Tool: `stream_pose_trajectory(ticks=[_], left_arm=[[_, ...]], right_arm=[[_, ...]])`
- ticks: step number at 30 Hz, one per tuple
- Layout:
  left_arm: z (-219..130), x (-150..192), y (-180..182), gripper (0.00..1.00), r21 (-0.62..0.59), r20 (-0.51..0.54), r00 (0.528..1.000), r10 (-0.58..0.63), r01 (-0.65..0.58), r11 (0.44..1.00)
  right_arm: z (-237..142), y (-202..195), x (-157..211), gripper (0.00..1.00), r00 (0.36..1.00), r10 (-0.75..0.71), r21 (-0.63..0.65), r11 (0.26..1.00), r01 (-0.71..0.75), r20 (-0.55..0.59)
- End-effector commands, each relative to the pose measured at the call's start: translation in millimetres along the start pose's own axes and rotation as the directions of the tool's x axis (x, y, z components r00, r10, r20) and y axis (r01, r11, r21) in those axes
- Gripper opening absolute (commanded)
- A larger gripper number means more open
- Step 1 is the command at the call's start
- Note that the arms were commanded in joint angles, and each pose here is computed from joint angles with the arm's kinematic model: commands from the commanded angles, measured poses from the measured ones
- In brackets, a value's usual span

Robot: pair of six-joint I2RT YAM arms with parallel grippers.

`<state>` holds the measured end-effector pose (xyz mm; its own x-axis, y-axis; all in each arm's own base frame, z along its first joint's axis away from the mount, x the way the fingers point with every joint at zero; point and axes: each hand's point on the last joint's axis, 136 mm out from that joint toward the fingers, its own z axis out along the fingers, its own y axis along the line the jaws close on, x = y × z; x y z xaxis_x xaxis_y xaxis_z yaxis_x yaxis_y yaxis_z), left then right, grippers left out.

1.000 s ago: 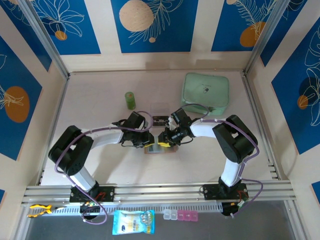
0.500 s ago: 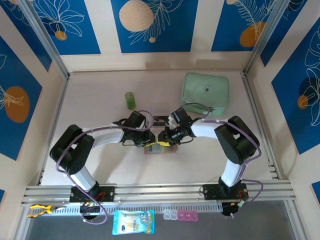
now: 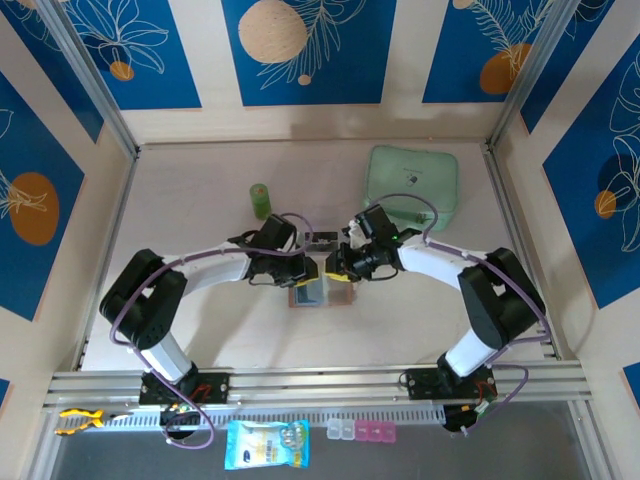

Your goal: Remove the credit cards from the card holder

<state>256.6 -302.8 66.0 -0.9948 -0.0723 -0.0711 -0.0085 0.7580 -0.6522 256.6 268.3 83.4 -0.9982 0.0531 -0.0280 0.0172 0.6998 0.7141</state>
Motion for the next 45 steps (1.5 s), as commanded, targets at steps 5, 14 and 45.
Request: stream_pose_trajectory(ticks=[5,14,45], left_arm=[[5.5,2.1,-23.0,0.38,0.027,-0.037,0.998,0.051,-0.050,0.998],[22.4,1.3,-41.2,0.47,0.045,-0.061,0.995,0.075,-0.073,0.996],[20.0,-6.7,-41.7,0.48,0.000,-0.014,0.992,0.129,-0.129,0.992]], right_arm=[[-30.7,-8.7,-4.3,0.29,0.999,0.002,0.050,0.999,-0.004,0.047],[-60.7,-18.3,-6.3,0.30,0.992,0.023,0.046,0.998,-0.029,0.126],[-60.8,-18.9,1.0,0.32,0.991,0.052,0.012,0.998,-0.054,0.123]])
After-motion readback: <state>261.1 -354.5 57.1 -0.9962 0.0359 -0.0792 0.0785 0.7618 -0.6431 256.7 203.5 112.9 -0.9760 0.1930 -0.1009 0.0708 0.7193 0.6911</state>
